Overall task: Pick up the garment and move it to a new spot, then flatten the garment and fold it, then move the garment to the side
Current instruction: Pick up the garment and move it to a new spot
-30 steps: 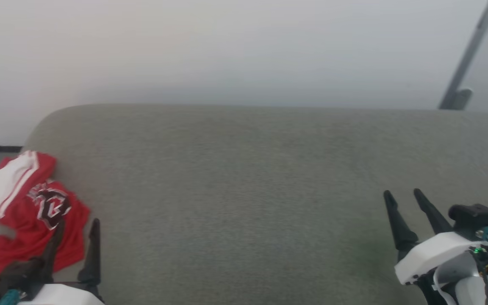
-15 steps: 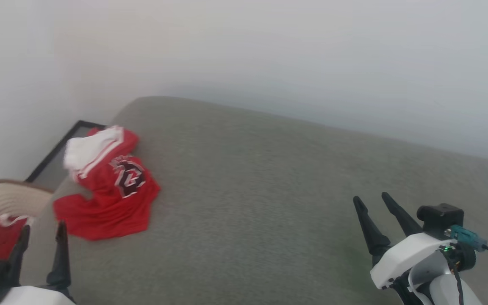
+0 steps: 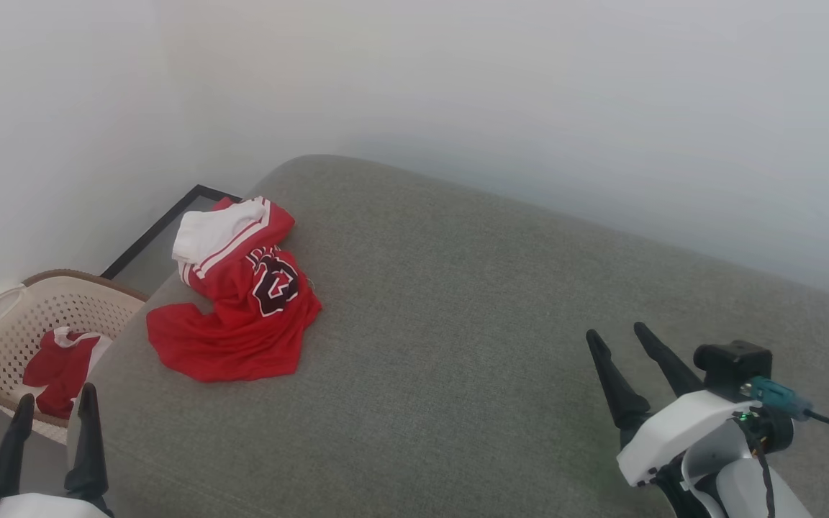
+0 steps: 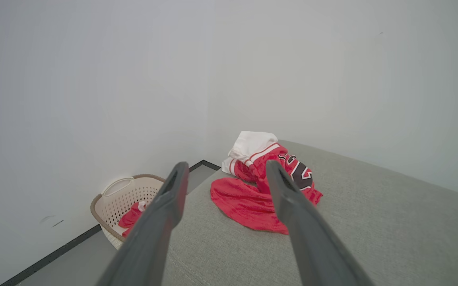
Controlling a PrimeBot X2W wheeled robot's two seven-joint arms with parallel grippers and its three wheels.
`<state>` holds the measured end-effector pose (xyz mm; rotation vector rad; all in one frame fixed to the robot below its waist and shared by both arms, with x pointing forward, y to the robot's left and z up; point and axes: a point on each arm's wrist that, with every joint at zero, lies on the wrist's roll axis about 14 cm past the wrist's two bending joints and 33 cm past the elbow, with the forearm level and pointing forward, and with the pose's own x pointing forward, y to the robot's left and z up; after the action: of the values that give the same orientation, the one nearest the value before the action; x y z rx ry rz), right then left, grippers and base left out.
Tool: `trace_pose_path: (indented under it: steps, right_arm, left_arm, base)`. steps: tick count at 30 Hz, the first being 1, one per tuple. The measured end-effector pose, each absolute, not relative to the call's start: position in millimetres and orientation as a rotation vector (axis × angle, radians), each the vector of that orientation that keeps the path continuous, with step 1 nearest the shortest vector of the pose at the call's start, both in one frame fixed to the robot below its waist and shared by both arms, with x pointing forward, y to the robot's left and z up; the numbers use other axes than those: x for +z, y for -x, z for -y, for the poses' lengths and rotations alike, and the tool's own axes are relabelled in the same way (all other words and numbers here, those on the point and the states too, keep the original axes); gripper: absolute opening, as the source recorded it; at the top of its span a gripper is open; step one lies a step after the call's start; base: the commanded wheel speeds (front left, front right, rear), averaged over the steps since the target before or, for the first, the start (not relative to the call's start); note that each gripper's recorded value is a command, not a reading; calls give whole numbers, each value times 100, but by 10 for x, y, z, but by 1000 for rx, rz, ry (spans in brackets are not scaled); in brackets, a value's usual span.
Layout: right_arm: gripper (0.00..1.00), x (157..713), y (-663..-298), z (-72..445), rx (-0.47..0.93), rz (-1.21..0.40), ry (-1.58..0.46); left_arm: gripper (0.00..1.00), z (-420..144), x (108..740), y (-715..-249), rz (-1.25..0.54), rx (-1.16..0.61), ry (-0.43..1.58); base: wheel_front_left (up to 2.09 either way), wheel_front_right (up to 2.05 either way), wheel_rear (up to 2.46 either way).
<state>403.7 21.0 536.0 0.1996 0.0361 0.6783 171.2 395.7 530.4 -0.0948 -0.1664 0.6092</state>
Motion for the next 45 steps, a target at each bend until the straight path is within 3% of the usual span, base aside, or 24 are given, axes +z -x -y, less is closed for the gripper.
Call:
trace_pose_path:
  steps: [8, 24, 34, 45]
  right_arm:
    - [100, 5342, -4132, -37, 637, -33, -199]
    - [100, 5130, -4674, 569, 498, -65, -165]
    - [100, 4790, -4944, 935, 423, -130, -134]
    - [100, 4475, -5096, 1109, 395, -199, -95]
  left_arm:
    - [100, -3966, 5303, -1902, 138, 587, 137]
    - [100, -4187, 5371, -3307, 14, 456, 104]
    - [100, -4209, 4637, -4051, -252, 442, 189]
    - [100, -4075, 3618, -4176, -693, 494, 362]
  base:
    - [0, 0, 0]
    - [0, 0, 0]
    - [0, 0, 0]
    - [0, 0, 0]
